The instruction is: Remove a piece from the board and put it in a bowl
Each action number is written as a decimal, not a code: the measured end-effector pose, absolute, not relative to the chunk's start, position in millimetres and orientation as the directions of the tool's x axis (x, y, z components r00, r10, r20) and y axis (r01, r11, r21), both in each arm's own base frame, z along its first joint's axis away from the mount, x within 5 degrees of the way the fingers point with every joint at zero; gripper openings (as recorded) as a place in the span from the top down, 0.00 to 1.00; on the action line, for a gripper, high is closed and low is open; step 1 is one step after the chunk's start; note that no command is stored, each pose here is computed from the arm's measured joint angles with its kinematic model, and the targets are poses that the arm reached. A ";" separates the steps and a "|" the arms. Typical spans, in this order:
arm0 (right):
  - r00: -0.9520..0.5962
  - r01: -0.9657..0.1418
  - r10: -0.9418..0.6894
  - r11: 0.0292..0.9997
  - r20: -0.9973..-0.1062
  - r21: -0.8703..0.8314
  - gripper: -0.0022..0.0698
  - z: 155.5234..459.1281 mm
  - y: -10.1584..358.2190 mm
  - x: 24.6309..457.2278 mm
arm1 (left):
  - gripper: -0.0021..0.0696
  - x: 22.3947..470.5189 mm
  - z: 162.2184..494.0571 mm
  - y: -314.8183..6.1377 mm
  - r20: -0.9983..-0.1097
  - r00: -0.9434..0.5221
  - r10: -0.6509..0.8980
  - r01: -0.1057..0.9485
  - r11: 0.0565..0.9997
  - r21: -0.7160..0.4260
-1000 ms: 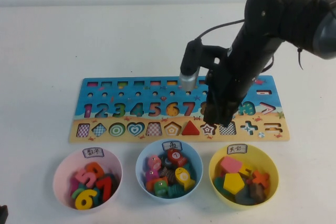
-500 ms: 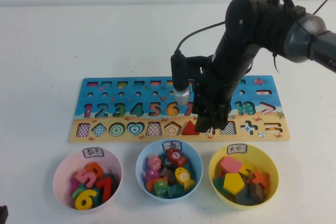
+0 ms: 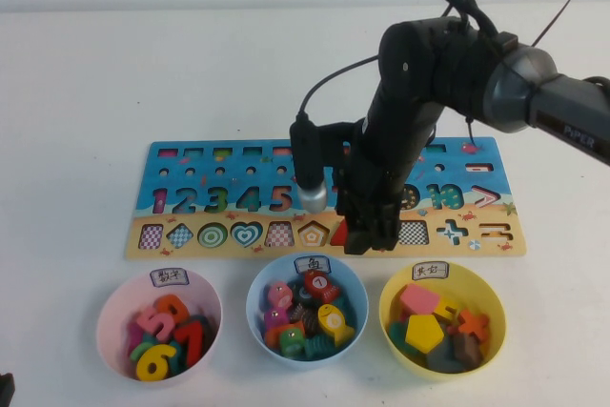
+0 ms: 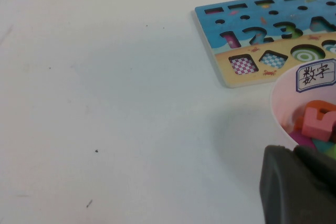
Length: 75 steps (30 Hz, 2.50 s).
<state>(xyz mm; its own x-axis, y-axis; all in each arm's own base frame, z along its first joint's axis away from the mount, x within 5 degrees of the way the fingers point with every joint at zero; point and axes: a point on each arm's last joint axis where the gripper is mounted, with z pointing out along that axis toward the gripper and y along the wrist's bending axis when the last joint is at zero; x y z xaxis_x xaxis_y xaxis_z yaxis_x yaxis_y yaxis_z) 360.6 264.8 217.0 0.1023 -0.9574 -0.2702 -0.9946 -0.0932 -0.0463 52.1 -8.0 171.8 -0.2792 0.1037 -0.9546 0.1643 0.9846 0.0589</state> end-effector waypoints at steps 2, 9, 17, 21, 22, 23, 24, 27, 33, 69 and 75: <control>0.102 -0.994 -0.960 -0.091 -0.260 -0.053 0.40 213.9 264.6 362.5 | 0.98 52.1 171.8 -8.0 -0.955 -0.279 0.105 0.164 0.985 0.060; 0.100 -0.994 -0.962 -0.084 -0.254 -0.072 0.40 204.0 266.5 367.8 | 0.98 52.1 171.8 -8.0 -0.955 -0.279 0.105 0.164 0.985 0.060; 0.097 -0.993 -0.961 -0.079 -0.258 -0.083 0.40 197.8 268.5 371.0 | 0.98 52.1 171.8 -8.0 -0.955 -0.279 0.105 0.164 0.985 0.060; 0.095 -0.994 -0.962 -0.078 -0.254 -0.078 0.40 192.1 269.4 372.7 | 0.98 52.1 171.8 -8.0 -0.955 -0.279 0.105 0.164 0.985 0.060; 0.095 -0.994 -0.963 -0.076 -0.254 -0.081 0.40 191.9 269.6 373.2 | 0.98 52.1 171.8 -8.0 -0.955 -0.279 0.105 0.164 0.985 0.060; 0.095 -0.994 -0.963 -0.077 -0.252 -0.082 0.40 190.8 269.6 373.7 | 0.98 52.1 171.8 -8.0 -0.955 -0.279 0.105 0.164 0.985 0.060; 0.096 -0.994 -0.964 -0.077 -0.250 -0.083 0.40 190.0 269.6 374.0 | 0.98 52.1 171.8 -8.0 -0.955 -0.279 0.105 0.164 0.985 0.060; 0.096 -0.992 -0.964 -0.073 -0.248 -0.102 0.40 190.7 269.6 375.8 | 0.98 52.1 171.8 -8.0 -0.955 -0.279 0.105 0.164 0.985 0.060; 0.086 -0.991 -0.963 -0.056 -0.255 -0.126 0.40 191.1 270.3 378.2 | 0.98 52.1 171.8 -8.0 -0.955 -0.279 0.105 0.164 0.985 0.060; 0.078 -0.993 -0.966 -0.054 -0.245 -0.102 0.59 186.2 270.2 377.8 | 0.98 52.1 171.8 -8.0 -0.955 -0.279 0.105 0.164 0.985 0.060; 0.078 -0.993 -0.967 -0.055 -0.244 -0.100 0.60 186.2 270.0 377.6 | 0.98 52.2 171.8 -8.0 -0.954 -0.279 0.106 0.164 0.985 0.061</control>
<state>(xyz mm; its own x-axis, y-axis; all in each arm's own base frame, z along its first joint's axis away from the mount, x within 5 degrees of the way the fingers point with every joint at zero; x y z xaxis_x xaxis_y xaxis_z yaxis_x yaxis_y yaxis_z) 377.6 270.0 186.2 0.0781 -0.9667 -0.2435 -0.9935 -0.0550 -0.1000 52.2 -8.0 171.8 -0.2789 0.1058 -0.9545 0.1641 0.9845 0.0611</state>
